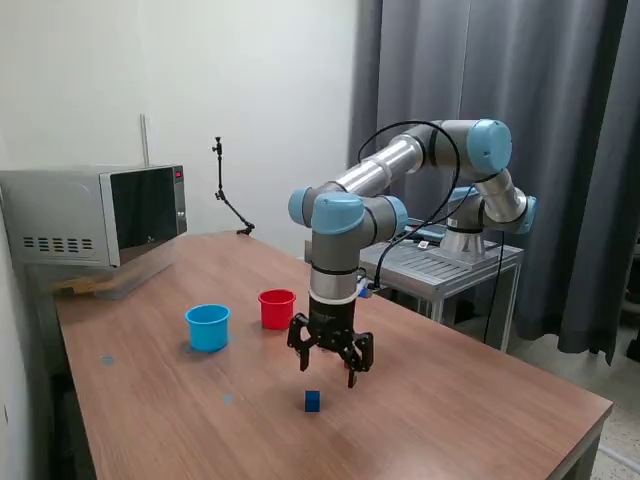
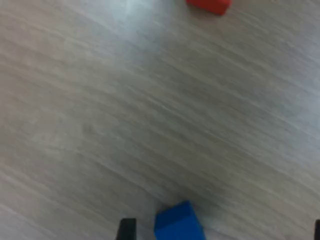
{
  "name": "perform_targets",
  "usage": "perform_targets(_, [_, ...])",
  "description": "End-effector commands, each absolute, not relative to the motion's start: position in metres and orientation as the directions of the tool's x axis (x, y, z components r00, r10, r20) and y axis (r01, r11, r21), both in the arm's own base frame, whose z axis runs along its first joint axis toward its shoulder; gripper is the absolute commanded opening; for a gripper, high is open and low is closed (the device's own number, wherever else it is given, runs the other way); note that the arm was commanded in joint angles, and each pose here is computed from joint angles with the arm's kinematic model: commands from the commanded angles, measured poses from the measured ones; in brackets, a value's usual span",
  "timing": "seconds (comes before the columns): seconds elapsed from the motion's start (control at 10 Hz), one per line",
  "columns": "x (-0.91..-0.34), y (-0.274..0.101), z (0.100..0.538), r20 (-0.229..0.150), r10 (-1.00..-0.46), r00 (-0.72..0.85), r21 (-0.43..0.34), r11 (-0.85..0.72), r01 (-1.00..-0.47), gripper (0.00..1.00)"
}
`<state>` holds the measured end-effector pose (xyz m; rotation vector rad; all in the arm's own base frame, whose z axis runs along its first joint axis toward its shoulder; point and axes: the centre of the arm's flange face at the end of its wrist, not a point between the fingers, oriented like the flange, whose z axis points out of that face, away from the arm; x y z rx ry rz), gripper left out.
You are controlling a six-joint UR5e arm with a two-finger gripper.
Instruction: Place red objects in the red bin, and blue objects in the blue bin.
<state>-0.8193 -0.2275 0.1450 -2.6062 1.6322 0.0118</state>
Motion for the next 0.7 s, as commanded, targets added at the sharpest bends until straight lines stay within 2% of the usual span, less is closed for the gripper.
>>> perform_targets(0.0, [-0.8193, -0.2253, 0.1430, -0.037, -0.831, 0.554, -0.062, -0.552, -0.832, 1.00])
perform_targets(0.4, [-0.8231, -0.2188, 0.1427, -0.036, -0.771, 0.636, -0.044, -0.635, -0.772, 1.00])
perform_targets(0.6, [-0.8231, -0.2189, 0.1427, -0.031, -0.720, 0.693, -0.045, -0.692, -0.721, 1.00])
